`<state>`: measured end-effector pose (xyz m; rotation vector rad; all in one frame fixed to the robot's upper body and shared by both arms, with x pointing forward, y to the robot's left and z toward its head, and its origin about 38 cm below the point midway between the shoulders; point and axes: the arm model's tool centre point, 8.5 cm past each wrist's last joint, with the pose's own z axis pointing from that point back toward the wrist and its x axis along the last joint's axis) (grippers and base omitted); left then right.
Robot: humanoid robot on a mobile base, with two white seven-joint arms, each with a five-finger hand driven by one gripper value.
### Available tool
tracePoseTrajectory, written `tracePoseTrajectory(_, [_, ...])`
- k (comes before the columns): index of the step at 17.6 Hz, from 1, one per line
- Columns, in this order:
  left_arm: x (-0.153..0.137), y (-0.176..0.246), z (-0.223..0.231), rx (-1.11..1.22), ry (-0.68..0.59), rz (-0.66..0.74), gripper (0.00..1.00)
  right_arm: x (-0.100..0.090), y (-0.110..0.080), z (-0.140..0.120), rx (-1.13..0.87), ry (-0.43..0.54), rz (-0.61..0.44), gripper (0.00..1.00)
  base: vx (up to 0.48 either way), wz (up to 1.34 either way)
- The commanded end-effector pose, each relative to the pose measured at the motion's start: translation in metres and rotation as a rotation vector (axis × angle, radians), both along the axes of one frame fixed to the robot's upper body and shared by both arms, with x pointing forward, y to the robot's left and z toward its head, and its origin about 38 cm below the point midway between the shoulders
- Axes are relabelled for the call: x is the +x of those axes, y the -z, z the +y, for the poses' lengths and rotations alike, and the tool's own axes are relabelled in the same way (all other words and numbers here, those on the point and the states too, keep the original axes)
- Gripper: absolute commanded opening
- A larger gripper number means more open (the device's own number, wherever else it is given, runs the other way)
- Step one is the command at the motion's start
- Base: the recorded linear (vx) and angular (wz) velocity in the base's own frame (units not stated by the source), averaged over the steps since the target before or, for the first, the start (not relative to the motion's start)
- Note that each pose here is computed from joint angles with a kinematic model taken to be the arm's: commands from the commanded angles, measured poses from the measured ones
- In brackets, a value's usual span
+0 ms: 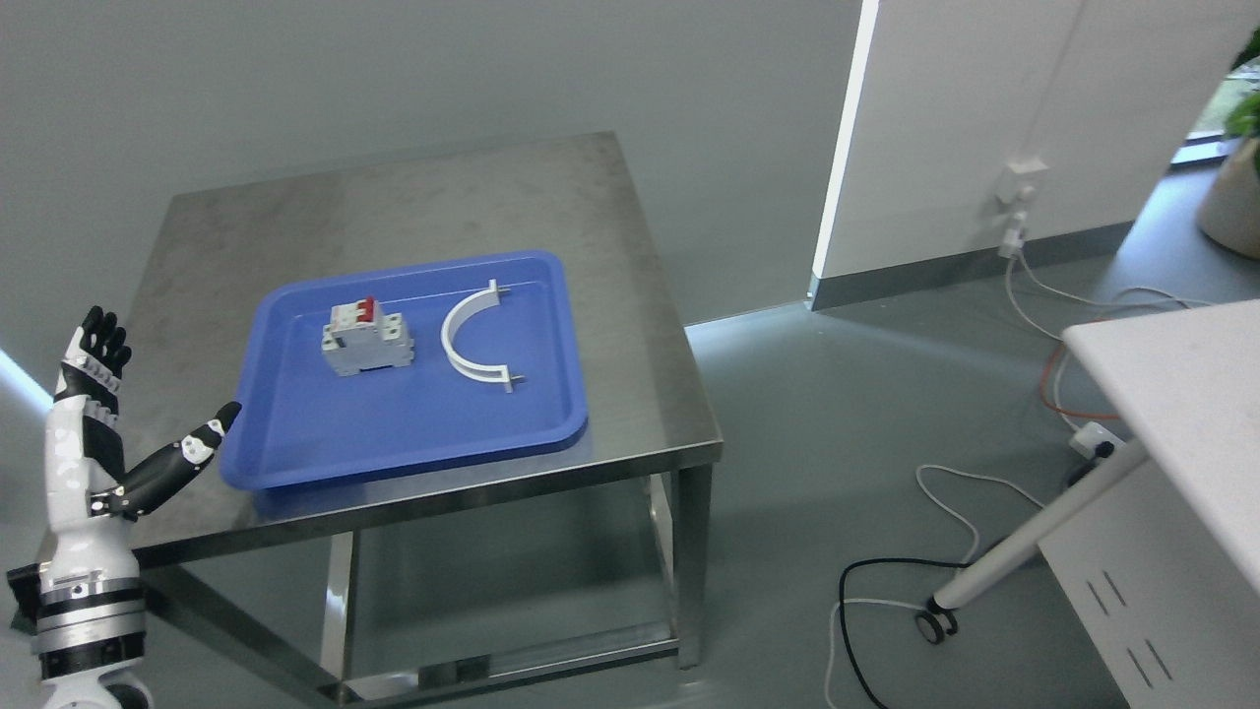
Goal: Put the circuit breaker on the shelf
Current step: 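Reach the left hand toward the grey circuit breaker in the blue tray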
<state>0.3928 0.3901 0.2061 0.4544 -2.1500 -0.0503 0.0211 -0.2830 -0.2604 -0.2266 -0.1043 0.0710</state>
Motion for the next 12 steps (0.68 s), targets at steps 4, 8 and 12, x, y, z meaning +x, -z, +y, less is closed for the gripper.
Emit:
tracePoseTrajectory(4, [0.013, 0.002, -0.037, 0.004, 0.113, 0.038, 1.00, -0.003, -0.001, -0.010, -0.021, -0.018, 0.032, 1.00, 0.086, 0.53])
tracePoseTrajectory(8, [0.038, -0.052, -0.058, 0.300, 0.384, 0.054, 0.98, -0.003, -0.001, -0.010, -0.021, -0.018, 0.032, 1.00, 0.086, 0.29])
tracePoseTrajectory(12, [0.070, -0.063, -0.128, 0.514, 0.602, 0.259, 0.97, -0.003, -0.001, -0.010, -0.021, -0.018, 0.032, 1.00, 0.046, 0.18])
